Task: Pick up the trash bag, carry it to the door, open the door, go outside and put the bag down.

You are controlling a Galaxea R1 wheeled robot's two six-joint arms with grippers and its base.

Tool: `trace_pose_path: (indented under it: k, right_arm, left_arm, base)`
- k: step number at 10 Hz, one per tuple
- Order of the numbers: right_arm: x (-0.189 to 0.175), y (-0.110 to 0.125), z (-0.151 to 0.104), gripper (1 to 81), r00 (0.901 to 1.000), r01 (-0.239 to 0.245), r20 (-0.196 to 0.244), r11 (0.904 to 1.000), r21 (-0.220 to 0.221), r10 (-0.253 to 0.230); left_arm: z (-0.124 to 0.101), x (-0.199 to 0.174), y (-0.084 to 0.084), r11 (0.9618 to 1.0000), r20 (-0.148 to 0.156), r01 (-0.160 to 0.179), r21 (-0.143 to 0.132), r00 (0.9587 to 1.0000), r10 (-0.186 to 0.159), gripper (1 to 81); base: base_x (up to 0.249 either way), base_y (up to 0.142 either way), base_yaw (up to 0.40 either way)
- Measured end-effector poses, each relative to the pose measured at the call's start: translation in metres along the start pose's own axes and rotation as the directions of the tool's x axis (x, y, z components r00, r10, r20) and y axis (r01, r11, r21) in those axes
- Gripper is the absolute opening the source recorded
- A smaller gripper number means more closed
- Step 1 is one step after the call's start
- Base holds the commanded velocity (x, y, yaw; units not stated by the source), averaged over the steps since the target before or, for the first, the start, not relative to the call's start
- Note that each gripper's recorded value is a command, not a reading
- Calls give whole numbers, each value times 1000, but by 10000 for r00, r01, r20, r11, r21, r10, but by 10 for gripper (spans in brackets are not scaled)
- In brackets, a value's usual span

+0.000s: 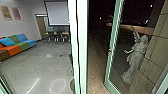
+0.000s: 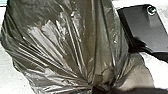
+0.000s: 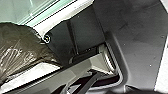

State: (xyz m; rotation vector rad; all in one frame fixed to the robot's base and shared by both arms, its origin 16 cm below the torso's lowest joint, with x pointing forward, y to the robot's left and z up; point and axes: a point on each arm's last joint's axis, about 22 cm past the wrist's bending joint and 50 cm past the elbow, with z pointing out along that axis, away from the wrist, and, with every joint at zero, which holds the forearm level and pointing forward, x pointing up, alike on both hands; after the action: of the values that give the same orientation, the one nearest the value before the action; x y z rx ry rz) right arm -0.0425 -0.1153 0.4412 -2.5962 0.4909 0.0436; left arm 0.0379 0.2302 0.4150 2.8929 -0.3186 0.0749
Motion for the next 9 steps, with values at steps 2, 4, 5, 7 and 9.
trace_pose_path:
  k: [2, 4, 5, 7, 9]
  right_arm:
    - [2, 1, 0, 811, 10000, 30, -34, 10000, -17, -30]
    - [2, -1, 0, 811, 10000, 50, -26, 10000, 8, -50]
    - [2, 0, 0, 811, 10000, 42, -29, 10000, -13, -42]
    - [2, 0, 0, 811, 10000, 50, -27, 10000, -9, -50]
    - [2, 0, 0, 811, 10000, 52, -30, 10000, -6, -52]
  left_arm:
    - [0, -4, 1, 10000, 112, 10, -23, 9999, -9, 10]
    - [0, 6, -1, 10000, -65, -14, 7, 10000, 14, 10]
    - [0, 6, -1, 10000, -57, -10, 5, 10000, 10, 10]
    - [0, 4, 0, 10000, -23, -4, -5, 10000, 4, 10]
    - [0, 3, 0, 10000, -3, -8, -4, 10000, 8, 10]
  base:
    - [0, 0, -150]
    - [0, 0, -140]
    - [0, 0, 0]
    - [0, 0, 0]
    - [0, 0, 0]
